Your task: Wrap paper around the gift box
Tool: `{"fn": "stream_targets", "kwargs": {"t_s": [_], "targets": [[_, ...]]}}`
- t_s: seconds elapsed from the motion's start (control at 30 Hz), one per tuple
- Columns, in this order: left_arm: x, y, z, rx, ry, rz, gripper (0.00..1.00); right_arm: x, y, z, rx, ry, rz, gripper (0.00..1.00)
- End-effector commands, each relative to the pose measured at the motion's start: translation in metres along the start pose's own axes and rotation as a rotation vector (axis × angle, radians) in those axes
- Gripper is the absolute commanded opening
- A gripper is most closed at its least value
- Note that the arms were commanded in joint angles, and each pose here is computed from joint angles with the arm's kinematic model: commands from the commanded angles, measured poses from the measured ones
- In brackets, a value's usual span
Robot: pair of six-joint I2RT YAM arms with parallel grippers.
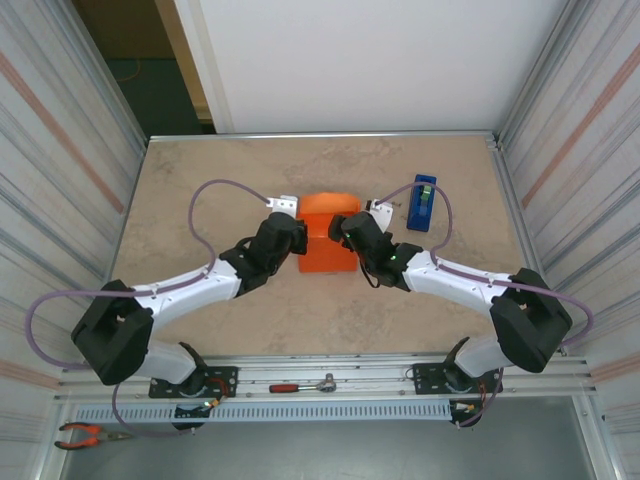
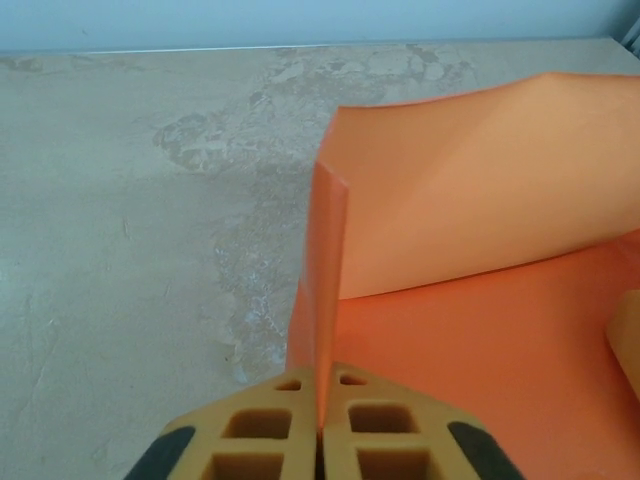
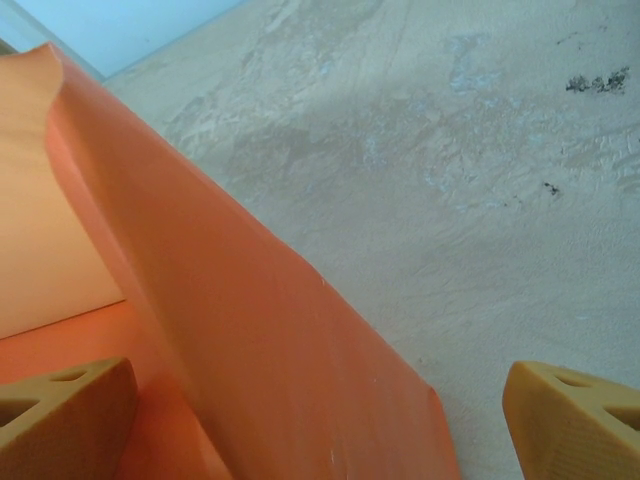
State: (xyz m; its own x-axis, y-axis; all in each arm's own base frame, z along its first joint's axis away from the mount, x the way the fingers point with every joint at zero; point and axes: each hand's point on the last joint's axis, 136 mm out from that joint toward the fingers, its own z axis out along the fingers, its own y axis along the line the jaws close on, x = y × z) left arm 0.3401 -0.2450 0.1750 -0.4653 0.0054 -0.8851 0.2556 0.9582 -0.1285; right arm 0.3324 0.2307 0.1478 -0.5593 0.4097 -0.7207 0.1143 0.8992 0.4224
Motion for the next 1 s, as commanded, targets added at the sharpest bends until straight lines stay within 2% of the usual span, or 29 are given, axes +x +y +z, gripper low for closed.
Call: {"fn": "stream_targets", "kwargs": {"t_s": [0.0,0.07,0.13,0.17,0.27,0.33,0.4,0.43,0.47,0.5,0.53,0.57,0.6,0.63,0.77,0.83,0.9,0.93,0.97], "targets": [[-0.018,-0.007,0.002,0.004,-0.038,0.001,0.29,0.052,-0.046,0.006,0.156,0.162,-0.145,0.92],[-0.023,-0.006,0.002,-0.005,-0.046,0.009,0.43,0.052,-0.047,0.006,0.158,0.162,-0.147,0.92],[-0.026,-0.007,0.002,-0.006,-0.052,0.019,0.44,0.052,-0.048,0.006,0.161,0.163,-0.147,0.92],[-0.029,-0.007,0.002,-0.003,-0.055,0.024,0.38,0.052,-0.047,0.006,0.16,0.164,-0.148,0.92],[-0.031,-0.011,0.005,0.019,-0.055,0.033,0.09,0.052,-0.048,0.006,0.163,0.166,-0.15,0.92],[-0.031,-0.013,0.006,0.027,-0.054,0.036,0.0,0.051,-0.046,0.005,0.161,0.167,-0.151,0.92],[-0.032,-0.013,0.007,0.026,-0.054,0.036,0.0,0.051,-0.046,0.005,0.164,0.167,-0.154,0.92],[-0.032,-0.012,0.007,0.022,-0.055,0.036,0.06,0.051,-0.046,0.005,0.164,0.168,-0.156,0.92],[-0.031,-0.011,0.007,0.015,-0.055,0.035,0.19,0.051,-0.046,0.005,0.164,0.168,-0.156,0.92],[-0.032,-0.01,0.007,0.009,-0.058,0.035,0.28,0.05,-0.045,0.005,0.162,0.168,-0.154,0.92],[-0.032,-0.01,0.007,0.009,-0.059,0.035,0.3,0.051,-0.046,0.005,0.164,0.168,-0.157,0.92],[-0.033,-0.009,0.007,0.011,-0.061,0.036,0.24,0.05,-0.046,0.005,0.165,0.167,-0.158,0.92],[-0.034,-0.009,0.007,0.018,-0.06,0.039,0.09,0.05,-0.044,0.005,0.163,0.167,-0.158,0.92],[-0.034,-0.01,0.008,0.023,-0.058,0.042,0.0,0.05,-0.045,0.005,0.164,0.167,-0.158,0.92],[-0.037,-0.009,0.006,0.03,-0.07,0.041,0.02,0.05,-0.044,0.005,0.165,0.167,-0.156,0.92],[-0.04,-0.009,0.005,0.026,-0.078,0.039,0.26,0.051,-0.045,0.005,0.166,0.169,-0.158,0.92],[-0.042,-0.007,0.004,0.02,-0.082,0.039,0.36,0.051,-0.045,0.006,0.166,0.17,-0.158,0.92],[-0.043,-0.007,0.005,0.025,-0.082,0.042,0.32,0.051,-0.044,0.006,0.165,0.169,-0.156,0.92],[-0.044,-0.007,0.005,0.032,-0.081,0.043,0.18,0.052,-0.044,0.006,0.166,0.169,-0.157,0.92]]}}
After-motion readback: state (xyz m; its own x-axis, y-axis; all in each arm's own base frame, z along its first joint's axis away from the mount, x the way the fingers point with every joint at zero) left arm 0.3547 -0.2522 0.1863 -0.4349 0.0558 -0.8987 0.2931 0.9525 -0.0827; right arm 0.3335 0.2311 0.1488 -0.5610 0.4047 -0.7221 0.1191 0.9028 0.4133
